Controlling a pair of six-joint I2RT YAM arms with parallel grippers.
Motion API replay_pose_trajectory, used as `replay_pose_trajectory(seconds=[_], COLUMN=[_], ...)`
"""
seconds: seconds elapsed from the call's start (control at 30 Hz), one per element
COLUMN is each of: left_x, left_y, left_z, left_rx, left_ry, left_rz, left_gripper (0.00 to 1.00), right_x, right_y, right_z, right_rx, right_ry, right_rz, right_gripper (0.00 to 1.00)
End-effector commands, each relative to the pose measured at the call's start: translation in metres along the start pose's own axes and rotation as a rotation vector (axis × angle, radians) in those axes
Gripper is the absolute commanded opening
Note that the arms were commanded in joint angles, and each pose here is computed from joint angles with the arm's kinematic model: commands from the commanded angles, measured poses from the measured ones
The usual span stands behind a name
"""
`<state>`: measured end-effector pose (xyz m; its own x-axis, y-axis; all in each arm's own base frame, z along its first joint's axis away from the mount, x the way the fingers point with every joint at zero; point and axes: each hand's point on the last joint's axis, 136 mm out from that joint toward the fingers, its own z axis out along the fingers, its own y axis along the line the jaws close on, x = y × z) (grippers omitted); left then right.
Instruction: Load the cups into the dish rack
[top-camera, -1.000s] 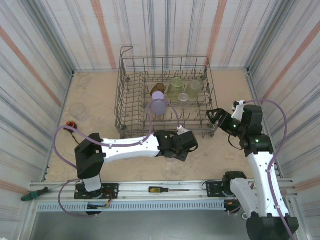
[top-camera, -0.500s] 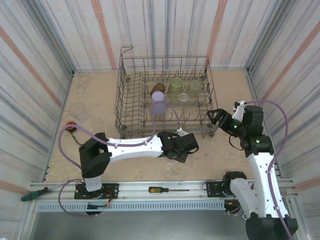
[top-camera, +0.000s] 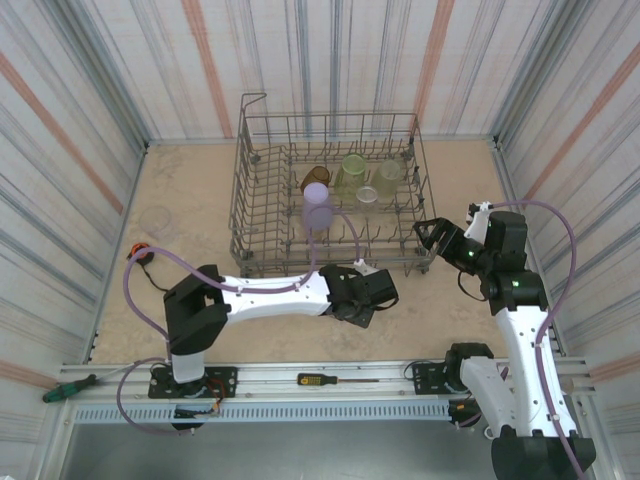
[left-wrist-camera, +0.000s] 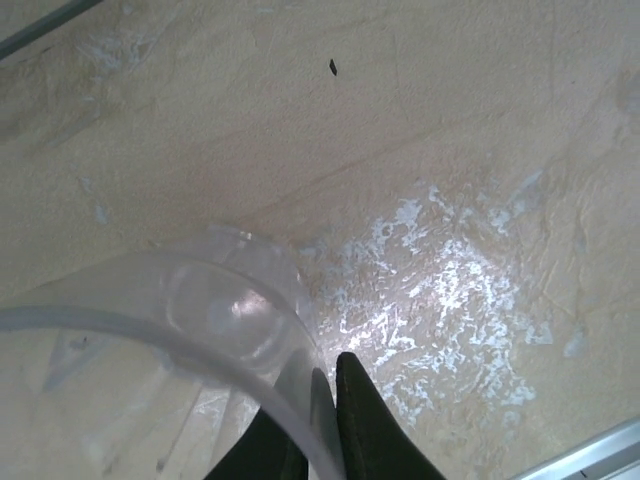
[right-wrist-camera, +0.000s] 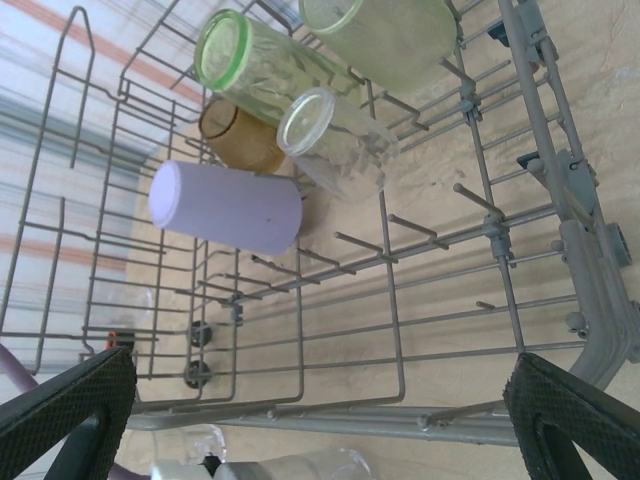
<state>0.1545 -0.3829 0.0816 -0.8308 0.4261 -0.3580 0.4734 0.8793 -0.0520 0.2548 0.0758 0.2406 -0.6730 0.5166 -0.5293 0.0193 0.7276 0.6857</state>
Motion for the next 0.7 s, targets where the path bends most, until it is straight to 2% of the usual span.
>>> replay_pose_trajectory(seconds=[0.0,0.33,0.67], left_x=[0.001,-0.001,-0.012], left_y=[0.006,0.007,-0.024], left_z=[-0.006,-0.026,-0.056], left_rx=[-0.023,0.003,0.128], left_ry=[-0.015,-0.044,-0.068], left_rz=[-0.003,0.01,0.067], left_gripper=[0.0,0.0,0.0], right_x=[-0.004,-0.005,-0.004], right_y=[0.009,0.012,0.012], right_z=[-0.008,-0.012,-0.015], right_rx=[-0.024,-0.03,-0.024], right_ry=[-0.013,-0.024,-0.029], right_rz=[-0.016,-0.005,0.003], right_gripper=[0.99,0.99,0.99])
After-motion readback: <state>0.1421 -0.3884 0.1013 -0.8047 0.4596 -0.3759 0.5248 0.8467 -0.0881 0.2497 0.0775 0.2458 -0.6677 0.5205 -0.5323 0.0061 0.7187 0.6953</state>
